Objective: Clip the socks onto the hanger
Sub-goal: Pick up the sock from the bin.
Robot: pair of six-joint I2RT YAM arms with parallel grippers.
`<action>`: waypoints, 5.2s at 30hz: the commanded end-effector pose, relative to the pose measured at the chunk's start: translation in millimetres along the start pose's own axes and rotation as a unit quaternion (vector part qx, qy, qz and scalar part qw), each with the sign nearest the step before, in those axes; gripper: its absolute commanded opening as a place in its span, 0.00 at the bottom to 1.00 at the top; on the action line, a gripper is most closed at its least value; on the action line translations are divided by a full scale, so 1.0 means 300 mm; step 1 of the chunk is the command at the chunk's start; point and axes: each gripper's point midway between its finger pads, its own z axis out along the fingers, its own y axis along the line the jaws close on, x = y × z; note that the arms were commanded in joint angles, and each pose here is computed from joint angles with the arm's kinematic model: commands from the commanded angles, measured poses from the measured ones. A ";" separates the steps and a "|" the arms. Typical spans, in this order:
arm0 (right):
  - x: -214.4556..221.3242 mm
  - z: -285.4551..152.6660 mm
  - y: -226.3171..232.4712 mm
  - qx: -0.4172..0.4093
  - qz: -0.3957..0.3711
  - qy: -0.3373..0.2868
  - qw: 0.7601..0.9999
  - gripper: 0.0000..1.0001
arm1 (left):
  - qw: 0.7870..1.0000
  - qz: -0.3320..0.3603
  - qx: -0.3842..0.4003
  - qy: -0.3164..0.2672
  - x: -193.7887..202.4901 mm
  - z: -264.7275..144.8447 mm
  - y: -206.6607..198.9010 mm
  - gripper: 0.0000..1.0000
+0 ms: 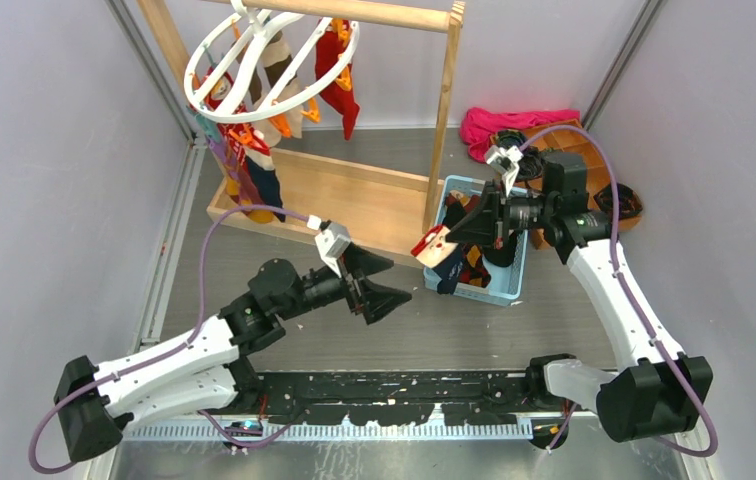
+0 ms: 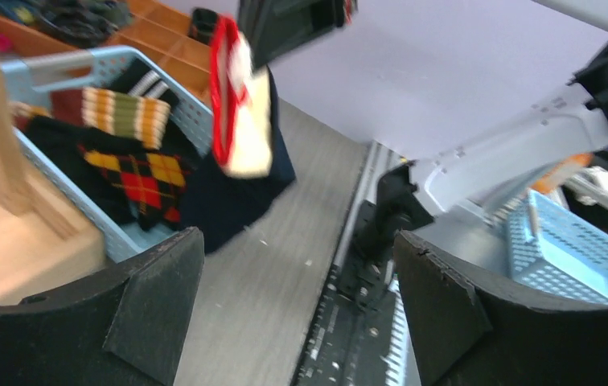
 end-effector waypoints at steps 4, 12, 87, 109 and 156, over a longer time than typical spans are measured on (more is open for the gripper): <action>0.037 0.057 0.053 -0.052 -0.020 0.022 0.998 0.01 | 0.993 0.107 -0.053 0.004 -0.154 0.051 0.031 0.85; 0.073 0.094 0.074 -0.073 -0.025 0.042 0.996 0.01 | 0.987 0.111 -0.093 0.074 -0.149 0.041 0.057 0.72; 0.219 0.134 0.129 -0.085 -0.118 0.140 0.979 0.82 | 0.918 0.224 0.092 0.315 -0.031 0.129 0.020 0.00; 0.221 0.149 0.174 -0.107 -0.132 0.153 0.974 0.01 | 0.942 0.219 0.040 0.252 -0.079 0.172 0.053 0.13; 0.251 0.129 0.221 -0.161 -0.143 0.138 0.967 0.12 | 0.987 0.091 0.107 -0.080 0.029 0.042 -0.030 0.00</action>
